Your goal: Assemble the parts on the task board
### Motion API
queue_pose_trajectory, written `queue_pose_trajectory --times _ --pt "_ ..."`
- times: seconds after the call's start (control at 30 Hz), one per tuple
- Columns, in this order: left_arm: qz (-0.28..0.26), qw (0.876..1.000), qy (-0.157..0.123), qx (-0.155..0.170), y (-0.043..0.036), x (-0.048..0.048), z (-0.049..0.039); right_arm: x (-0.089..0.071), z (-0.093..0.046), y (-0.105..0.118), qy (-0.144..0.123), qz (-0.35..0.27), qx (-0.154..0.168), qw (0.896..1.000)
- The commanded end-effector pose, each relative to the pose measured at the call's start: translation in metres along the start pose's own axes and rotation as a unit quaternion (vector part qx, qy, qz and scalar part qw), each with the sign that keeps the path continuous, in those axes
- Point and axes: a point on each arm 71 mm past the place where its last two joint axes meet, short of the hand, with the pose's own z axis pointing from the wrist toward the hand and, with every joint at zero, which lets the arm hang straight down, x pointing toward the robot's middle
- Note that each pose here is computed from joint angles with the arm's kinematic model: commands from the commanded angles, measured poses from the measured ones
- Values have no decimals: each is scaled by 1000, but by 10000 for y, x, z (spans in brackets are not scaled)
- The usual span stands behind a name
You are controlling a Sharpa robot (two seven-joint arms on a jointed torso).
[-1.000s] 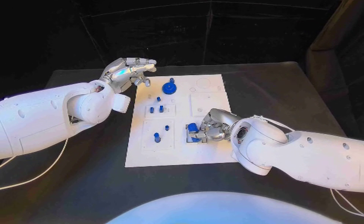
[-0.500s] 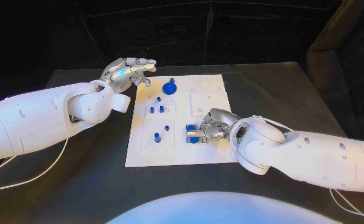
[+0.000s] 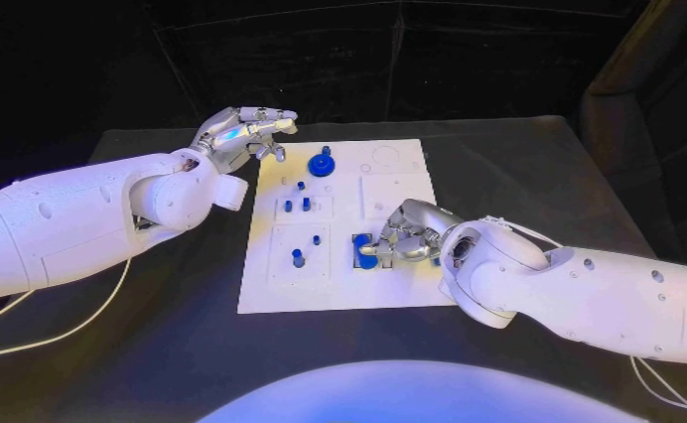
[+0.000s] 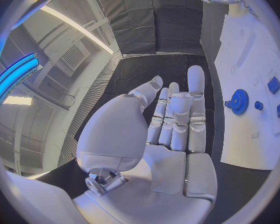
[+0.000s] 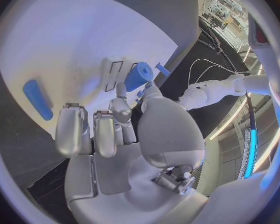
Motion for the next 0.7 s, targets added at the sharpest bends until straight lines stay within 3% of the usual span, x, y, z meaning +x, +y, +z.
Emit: queue_pose_trajectory --times 0.03,0.7 --pt "-1 1000 5 3 -11 9 3 9 -19 47 14 0 -38 999" --pt "-1 1000 6 0 0 24 7 -34 -28 13 1 35 -49 998"
